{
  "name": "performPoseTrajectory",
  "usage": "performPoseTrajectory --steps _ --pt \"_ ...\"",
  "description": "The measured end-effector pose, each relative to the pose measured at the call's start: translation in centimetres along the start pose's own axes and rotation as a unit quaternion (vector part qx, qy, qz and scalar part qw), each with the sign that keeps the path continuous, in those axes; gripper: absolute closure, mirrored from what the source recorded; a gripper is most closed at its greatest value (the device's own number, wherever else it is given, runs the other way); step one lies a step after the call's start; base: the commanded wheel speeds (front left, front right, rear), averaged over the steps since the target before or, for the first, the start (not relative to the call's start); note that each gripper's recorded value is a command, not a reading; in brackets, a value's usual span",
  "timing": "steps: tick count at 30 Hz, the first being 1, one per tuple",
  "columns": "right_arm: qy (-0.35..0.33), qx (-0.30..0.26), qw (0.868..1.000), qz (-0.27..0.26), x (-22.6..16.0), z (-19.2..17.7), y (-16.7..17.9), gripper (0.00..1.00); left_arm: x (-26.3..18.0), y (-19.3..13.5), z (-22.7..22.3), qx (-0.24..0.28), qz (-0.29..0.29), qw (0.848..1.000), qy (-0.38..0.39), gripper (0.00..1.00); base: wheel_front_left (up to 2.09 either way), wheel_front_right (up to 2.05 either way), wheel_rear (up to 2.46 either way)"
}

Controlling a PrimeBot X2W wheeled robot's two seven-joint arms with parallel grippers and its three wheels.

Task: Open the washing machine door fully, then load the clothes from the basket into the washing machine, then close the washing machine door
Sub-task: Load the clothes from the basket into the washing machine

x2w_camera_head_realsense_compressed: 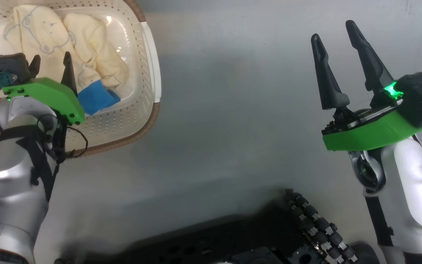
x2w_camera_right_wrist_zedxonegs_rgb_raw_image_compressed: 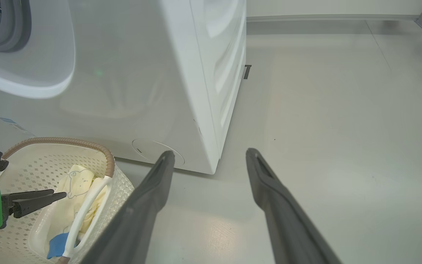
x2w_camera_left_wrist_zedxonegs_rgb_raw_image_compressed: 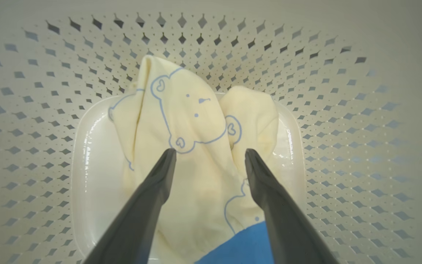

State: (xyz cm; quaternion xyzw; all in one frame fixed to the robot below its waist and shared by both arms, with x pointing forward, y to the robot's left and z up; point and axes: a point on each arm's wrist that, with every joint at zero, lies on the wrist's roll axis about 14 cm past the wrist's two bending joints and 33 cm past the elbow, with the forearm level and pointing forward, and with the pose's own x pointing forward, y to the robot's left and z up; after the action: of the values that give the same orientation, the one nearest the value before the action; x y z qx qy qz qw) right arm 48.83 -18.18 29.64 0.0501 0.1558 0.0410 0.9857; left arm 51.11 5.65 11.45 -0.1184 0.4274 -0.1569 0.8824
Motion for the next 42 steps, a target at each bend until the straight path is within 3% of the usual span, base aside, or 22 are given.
performPoseTrajectory --steps 23,24,26,33,42 --pt "0.038 -0.004 0.999 -0.028 -0.9 -2.7 -2.1 0.00 4.9 0.0 -6.4 -0.050 -0.005 0.988 0.144 0.00 0.00 0.00 0.00" --pt "0.038 -0.004 0.999 -0.028 -0.9 -2.7 -2.1 0.00 4.9 0.0 -6.4 -0.056 -0.004 0.988 0.146 0.56 0.00 0.00 0.00" --pt "0.038 -0.005 0.999 -0.029 -0.9 -2.6 -2.2 0.00 4.8 0.3 -6.5 -0.058 0.000 0.987 0.149 1.00 0.00 0.00 0.00" --pt "0.024 -0.002 0.999 -0.029 -0.6 -1.8 -2.0 0.00 3.8 0.9 -6.0 -0.049 0.010 0.989 0.140 1.00 0.00 0.00 0.00" --pt "-0.002 -0.005 1.000 -0.024 -0.1 0.1 -1.7 0.00 2.2 1.9 -2.1 -0.023 0.024 0.997 0.066 1.00 0.00 0.00 0.00"
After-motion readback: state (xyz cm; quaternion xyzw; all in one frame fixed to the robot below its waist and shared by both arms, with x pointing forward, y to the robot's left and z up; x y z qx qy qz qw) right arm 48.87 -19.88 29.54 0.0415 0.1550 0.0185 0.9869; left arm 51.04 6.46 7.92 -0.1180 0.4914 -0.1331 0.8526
